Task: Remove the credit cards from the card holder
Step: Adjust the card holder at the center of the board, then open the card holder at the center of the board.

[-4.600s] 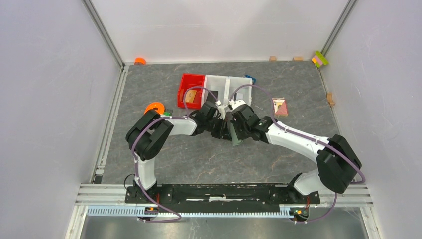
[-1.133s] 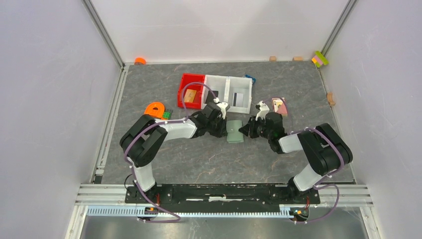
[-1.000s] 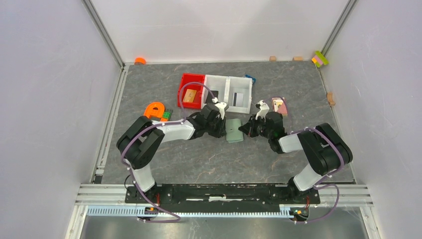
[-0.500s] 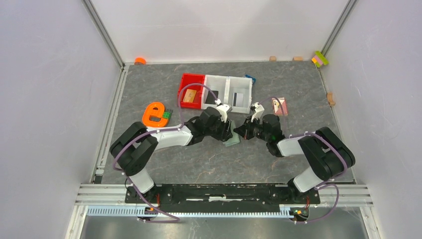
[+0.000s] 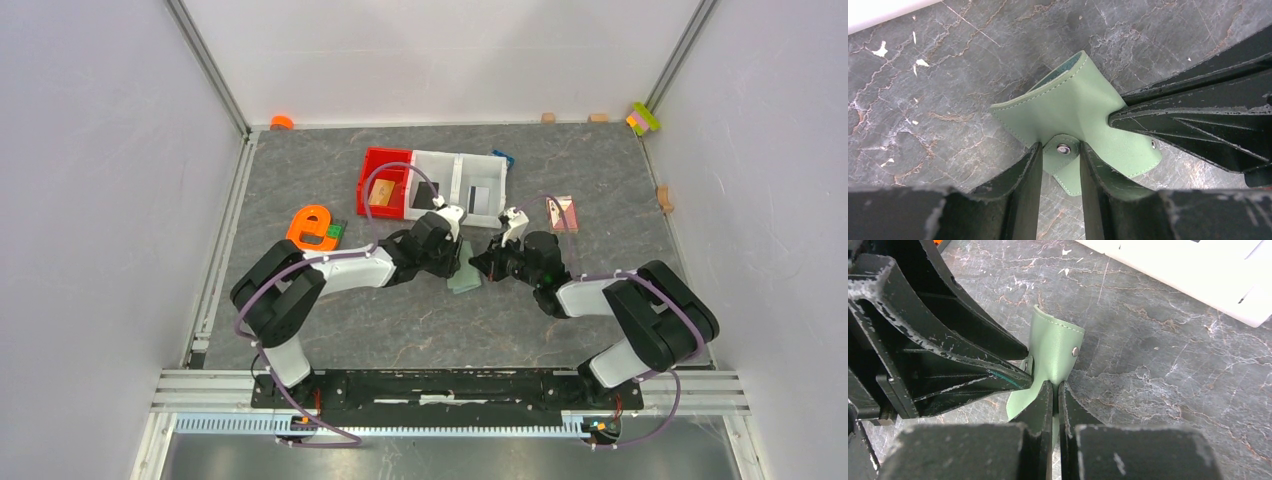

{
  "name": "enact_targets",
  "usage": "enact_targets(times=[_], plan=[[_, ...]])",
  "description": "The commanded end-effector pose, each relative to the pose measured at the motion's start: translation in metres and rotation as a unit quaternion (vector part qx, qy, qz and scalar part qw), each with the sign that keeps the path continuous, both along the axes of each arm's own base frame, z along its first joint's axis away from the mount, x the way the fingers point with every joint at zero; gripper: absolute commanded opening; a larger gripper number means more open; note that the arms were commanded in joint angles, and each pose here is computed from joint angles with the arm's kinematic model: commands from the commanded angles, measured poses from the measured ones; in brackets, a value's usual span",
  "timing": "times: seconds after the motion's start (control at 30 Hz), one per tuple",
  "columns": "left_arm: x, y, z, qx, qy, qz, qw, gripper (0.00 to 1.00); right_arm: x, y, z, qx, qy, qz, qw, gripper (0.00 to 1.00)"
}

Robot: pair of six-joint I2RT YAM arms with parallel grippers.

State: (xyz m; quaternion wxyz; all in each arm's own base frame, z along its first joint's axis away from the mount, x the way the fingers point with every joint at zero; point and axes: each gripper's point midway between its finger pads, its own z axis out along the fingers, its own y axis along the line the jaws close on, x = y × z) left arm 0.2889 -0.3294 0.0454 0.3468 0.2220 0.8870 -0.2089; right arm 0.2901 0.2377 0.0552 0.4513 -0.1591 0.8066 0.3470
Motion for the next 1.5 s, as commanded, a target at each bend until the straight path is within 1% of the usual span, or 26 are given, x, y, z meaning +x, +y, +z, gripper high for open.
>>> enact_targets(times=[0.0,0.07,0.13,0.27,0.43,0.5,0.57,0.67,0.8,0.87,0.97,1.07,1.13,1.23,1.37,1.4,1.47], plan=[[0.020,0.015,-0.002,0.041,-0.023,0.049,0.998,0.36,0.001,0.000,0.012,-0.003,-0.032,0.003,0.999,0.00],[0.023,0.020,0.000,0.044,-0.030,0.064,0.997,0.27,0.003,-0.003,0.009,-0.009,-0.029,-0.005,1.000,0.00],[0.024,0.025,0.002,0.042,-0.033,0.081,0.995,0.12,0.007,-0.009,0.004,-0.022,-0.022,-0.025,0.999,0.00],[0.024,0.027,0.002,0.032,-0.028,0.087,0.995,0.07,0.010,-0.016,-0.001,-0.037,-0.018,-0.043,0.998,0.00],[0.026,0.033,0.001,0.023,-0.017,0.101,0.994,0.06,0.016,-0.030,-0.012,-0.065,-0.001,-0.080,0.995,0.00],[0.028,0.036,0.002,0.014,-0.011,0.106,0.994,0.07,0.017,-0.032,-0.013,-0.064,0.001,-0.083,0.994,0.00],[0.029,0.040,0.001,0.005,-0.002,0.112,0.994,0.11,0.018,-0.035,-0.016,-0.070,0.008,-0.089,0.994,0.04],[0.029,0.040,-0.003,-0.016,0.020,0.109,0.994,0.17,0.020,-0.038,-0.020,-0.076,0.017,-0.095,0.992,0.17],[0.028,0.039,-0.008,-0.026,0.040,0.104,0.993,0.24,0.020,-0.038,-0.022,-0.077,0.020,-0.094,0.992,0.38],[0.028,0.040,-0.010,-0.026,0.046,0.105,0.993,0.27,0.020,-0.038,-0.024,-0.080,0.023,-0.095,0.992,0.44],[0.029,0.040,-0.011,-0.034,0.054,0.106,0.992,0.34,0.020,-0.037,-0.028,-0.085,0.030,-0.092,0.992,0.46],[0.025,0.034,-0.011,-0.061,0.074,0.092,0.991,0.44,0.019,-0.034,-0.030,-0.082,0.034,-0.083,0.993,0.47],[0.024,0.032,-0.013,-0.075,0.087,0.086,0.990,0.45,0.019,-0.033,-0.029,-0.081,0.034,-0.081,0.993,0.47],[0.023,0.030,-0.016,-0.093,0.105,0.081,0.987,0.45,0.019,-0.033,-0.030,-0.082,0.034,-0.080,0.993,0.48],[0.023,0.028,-0.019,-0.102,0.119,0.075,0.985,0.43,0.020,-0.037,-0.025,-0.084,0.025,-0.088,0.992,0.48],[0.023,0.027,-0.019,-0.102,0.120,0.073,0.985,0.41,0.020,-0.038,-0.023,-0.083,0.020,-0.090,0.992,0.48],[0.022,0.027,-0.020,-0.101,0.121,0.068,0.985,0.34,0.020,-0.041,-0.018,-0.082,0.011,-0.099,0.992,0.49]])
